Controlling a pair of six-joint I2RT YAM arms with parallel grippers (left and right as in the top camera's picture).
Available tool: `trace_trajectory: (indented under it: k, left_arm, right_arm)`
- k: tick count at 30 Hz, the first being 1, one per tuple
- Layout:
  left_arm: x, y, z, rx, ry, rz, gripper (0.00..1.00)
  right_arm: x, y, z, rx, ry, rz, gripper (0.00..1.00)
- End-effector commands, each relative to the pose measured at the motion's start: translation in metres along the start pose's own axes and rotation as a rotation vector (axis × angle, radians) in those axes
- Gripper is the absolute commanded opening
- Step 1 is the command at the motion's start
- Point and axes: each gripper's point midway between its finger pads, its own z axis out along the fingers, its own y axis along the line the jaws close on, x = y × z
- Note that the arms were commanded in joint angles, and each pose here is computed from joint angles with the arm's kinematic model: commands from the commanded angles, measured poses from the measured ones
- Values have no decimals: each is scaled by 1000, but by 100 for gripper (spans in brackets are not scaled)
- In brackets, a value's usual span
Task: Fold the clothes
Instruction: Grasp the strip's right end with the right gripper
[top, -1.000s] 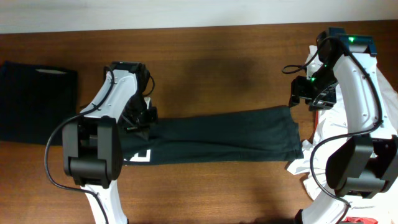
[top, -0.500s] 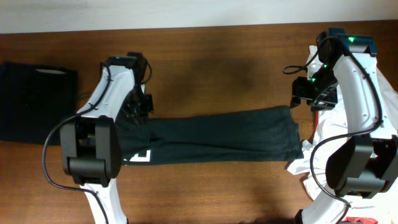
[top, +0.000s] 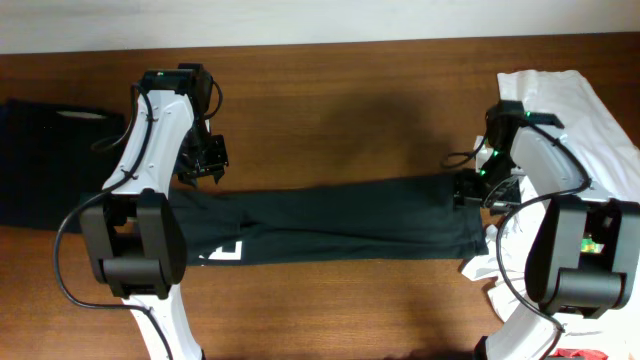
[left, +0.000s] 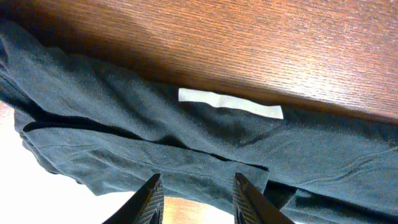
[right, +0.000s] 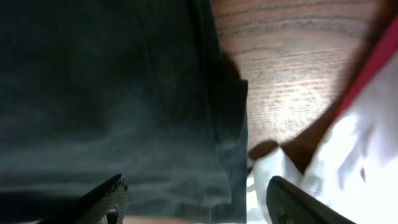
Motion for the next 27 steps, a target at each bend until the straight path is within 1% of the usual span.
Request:
trace_trajectory:
  k: [1,6,11,14,15,16,17,18,19,20,23,26,27]
  left_arm:
    - [-4,1,-1,-3,-14,-9,36]
    - [-3,1,-1,-4,-11,-9,36]
    - [-2,1,-1,-1,-7,-9,37]
    - [-1,1,-1,-2,-4,-9,38]
    - [-1,1,-1,-3,-2,-8,40]
    - [0,2,-1,-5,2,-8,40]
    - [1,2,-1,-5,4,-8,41]
    - [1,2,-1,-6,6,-8,41]
    - [1,2,-1,-6,7,-8,40]
    - [1,2,-1,-6,7,-7,40]
    - [3,4,-1,-13,15,-7,40]
    - [6,10,-1,-21,32,-18,41]
    - [7,15,-1,-23,40,-30,40]
  right_arm:
    - [2,-5,13,15,-12,-31,75]
    - [-2,-5,27,16,-45,-33,75]
    - [11,-5,42,11,3,-32,76]
    - [13,1,48,-25,4,-32,75]
    - [12,2,48,-31,1,-31,69]
    - [12,2,48,-30,0,-32,53]
    - [12,2,48,-31,1,-31,40]
    - [12,2,48,-31,1,-31,22]
    - [12,2,48,-31,1,-31,14]
    - [12,2,47,-31,0,-31,9]
    - [7,1,44,-30,-14,-27,4]
    - [-6,-10,21,-18,-40,30,4]
    - [-14,-15,4,-17,-51,58,4]
